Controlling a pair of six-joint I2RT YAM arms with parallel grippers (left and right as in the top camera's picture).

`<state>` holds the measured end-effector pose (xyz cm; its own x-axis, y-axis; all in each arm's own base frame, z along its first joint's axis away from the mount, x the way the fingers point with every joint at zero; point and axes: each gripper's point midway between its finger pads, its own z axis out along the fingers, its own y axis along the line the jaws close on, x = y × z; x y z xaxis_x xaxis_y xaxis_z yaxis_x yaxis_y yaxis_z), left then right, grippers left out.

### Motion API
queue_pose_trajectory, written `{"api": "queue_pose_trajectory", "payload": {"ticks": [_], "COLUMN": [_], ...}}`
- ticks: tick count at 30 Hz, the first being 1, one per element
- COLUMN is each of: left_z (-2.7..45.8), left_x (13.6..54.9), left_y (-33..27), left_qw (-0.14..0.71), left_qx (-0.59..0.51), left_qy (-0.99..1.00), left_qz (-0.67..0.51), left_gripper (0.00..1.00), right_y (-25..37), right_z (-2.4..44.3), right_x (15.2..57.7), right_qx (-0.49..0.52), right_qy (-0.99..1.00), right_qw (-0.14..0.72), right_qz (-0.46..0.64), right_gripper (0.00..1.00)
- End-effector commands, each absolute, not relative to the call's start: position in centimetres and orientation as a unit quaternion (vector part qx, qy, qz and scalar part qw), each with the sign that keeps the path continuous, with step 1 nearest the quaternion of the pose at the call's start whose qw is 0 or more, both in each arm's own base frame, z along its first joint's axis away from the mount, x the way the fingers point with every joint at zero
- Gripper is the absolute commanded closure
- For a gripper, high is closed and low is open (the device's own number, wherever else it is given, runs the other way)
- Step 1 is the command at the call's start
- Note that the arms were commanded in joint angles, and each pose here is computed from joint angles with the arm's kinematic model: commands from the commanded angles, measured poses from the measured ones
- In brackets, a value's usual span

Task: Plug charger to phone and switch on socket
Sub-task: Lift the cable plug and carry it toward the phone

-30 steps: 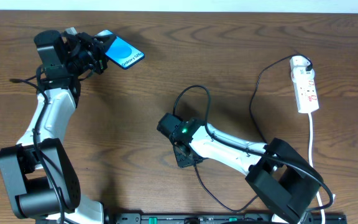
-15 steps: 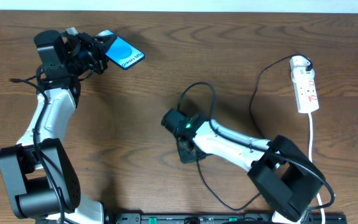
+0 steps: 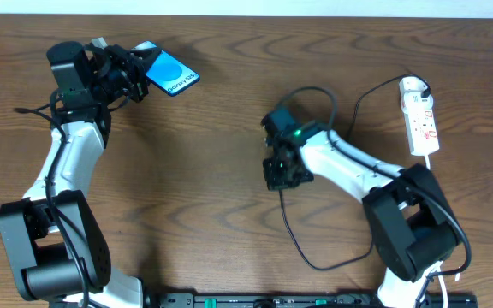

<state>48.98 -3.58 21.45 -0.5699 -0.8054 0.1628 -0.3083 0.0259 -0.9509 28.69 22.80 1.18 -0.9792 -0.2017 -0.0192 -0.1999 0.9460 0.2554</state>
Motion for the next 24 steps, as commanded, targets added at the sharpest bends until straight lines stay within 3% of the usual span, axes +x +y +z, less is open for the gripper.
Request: {"api": "queue_pose_trajectory", "payload": {"ticks": [1,12,24], "left_z": [22.7,24.1,27.4], "left_x": [48.6,49.0,48.9], "left_y": [-3.8,-3.7,-4.6], "left_qw": [0.227,0.254,0.294], "left_qx": [-0.392,-0.369,-0.289], "left_qy": [0.682,0.677,0.671], "left_qz": [-0.574,-0.583,-0.616], "left_gripper": [0.93,0.92,0.92], "right_y": [26.1,29.8,30.9], "right_z": [4.1,12.7,18.7], "right_x": [30.0,32.4,32.4], "right_qx": [0.166,0.266,0.352], "right_qy": [-0.951,-0.796,-0.662], "right_qw": [-0.005,-0.087,-0.152], "right_qz": [-0.261,-0.537,-0.644], "right_gripper": [0.99,0.99,0.99]}}
